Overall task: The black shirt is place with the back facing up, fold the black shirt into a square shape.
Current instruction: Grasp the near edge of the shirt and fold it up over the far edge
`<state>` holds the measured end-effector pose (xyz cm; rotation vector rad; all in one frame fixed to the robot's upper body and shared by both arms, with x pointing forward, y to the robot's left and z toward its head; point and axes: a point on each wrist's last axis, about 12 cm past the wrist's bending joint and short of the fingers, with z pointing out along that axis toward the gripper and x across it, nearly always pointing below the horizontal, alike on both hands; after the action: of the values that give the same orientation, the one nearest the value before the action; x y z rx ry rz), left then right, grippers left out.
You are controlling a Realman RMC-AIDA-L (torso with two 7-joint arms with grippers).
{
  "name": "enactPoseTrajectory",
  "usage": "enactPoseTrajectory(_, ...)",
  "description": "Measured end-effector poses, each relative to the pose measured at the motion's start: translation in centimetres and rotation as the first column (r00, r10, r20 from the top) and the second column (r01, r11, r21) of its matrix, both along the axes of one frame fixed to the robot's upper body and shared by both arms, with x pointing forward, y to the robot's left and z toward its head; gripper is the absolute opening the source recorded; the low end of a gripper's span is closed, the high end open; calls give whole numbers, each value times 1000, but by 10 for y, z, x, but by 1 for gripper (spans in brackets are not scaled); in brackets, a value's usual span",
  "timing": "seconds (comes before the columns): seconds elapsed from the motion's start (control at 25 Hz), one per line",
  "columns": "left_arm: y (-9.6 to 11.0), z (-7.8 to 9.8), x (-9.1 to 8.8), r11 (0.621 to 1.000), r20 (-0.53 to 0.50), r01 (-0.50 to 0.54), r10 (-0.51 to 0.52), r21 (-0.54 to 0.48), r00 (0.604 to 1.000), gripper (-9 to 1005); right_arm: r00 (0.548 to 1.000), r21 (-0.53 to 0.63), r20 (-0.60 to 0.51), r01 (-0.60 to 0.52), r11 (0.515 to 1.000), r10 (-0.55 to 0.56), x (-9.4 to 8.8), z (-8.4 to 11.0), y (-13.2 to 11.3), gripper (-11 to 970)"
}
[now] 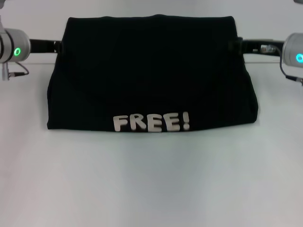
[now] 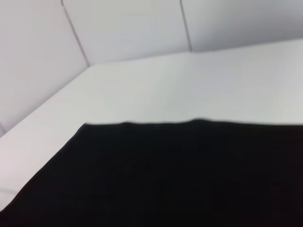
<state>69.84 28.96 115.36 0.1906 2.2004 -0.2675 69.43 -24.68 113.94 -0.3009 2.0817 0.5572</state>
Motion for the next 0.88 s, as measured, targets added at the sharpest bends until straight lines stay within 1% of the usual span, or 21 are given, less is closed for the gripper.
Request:
enactPoseTrajectory(0.2, -7, 2, 8, 1000, 43, -15, 14, 20, 999, -1, 999, -14, 27, 24, 1000, -24, 7, 8, -3, 166)
enactPoseTrajectory(0.36, -11, -3, 10, 998, 62, -38, 35, 43, 997, -1, 998, -25, 24, 59, 998, -58, 7, 3, -6, 176)
enactPoseTrajectory(0.6, -20, -23, 6, 993, 74, -85, 79, 79, 994, -2, 997, -33, -10, 74, 997, -74, 0, -16, 4, 193)
enactPoseTrajectory(0.72, -27, -33, 3, 990, 80, -95, 87, 107, 993, 2, 997, -28, -23, 79, 996, -80, -3, -21, 8, 201)
enactPoseTrajectory(0.88, -35, -42, -1, 985, 83, -73, 60, 156, 995, 76, 995, -21, -37, 90, 996, -91, -7, -28, 9, 211)
